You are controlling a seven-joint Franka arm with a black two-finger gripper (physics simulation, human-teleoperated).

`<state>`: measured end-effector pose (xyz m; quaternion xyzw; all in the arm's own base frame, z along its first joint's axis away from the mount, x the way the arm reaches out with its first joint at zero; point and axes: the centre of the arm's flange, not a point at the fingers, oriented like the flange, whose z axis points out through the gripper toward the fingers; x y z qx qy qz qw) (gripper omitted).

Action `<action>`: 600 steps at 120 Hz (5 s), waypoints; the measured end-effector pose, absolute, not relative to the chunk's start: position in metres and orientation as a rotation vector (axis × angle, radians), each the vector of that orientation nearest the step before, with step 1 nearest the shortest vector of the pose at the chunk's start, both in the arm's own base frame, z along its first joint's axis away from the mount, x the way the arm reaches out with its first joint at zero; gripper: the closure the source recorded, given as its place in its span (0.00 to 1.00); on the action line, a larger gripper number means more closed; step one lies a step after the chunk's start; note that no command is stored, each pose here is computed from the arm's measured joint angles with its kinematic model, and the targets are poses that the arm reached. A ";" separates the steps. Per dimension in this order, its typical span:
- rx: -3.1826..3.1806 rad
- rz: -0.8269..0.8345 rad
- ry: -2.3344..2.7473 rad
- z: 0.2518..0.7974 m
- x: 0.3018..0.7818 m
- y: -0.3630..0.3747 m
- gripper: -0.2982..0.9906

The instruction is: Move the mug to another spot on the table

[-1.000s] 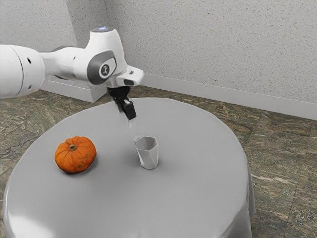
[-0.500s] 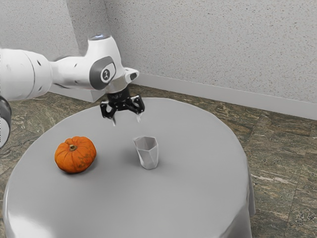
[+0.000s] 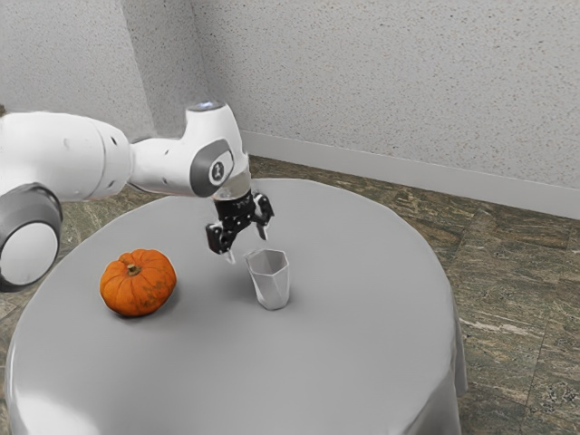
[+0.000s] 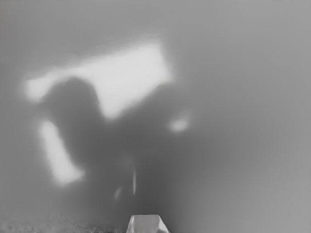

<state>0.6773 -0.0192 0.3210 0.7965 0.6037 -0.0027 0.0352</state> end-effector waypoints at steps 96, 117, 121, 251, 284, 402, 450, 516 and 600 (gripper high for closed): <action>2.390 0.054 1.910 0.298 0.685 -0.026 0.23; 2.403 0.067 1.882 0.294 0.686 -0.026 0.24; 2.399 0.069 1.877 0.293 0.687 -0.027 0.24; 2.347 -0.064 1.855 0.297 0.682 -0.032 0.68; 2.328 -0.029 1.833 0.326 0.682 -0.033 0.72; 2.178 -0.584 1.974 0.304 0.546 0.031 0.70; 2.066 -0.536 1.852 0.280 0.551 0.034 0.71; 2.152 -0.442 1.780 0.276 0.553 0.061 0.45; 2.698 0.062 1.397 0.489 0.596 0.118 0.24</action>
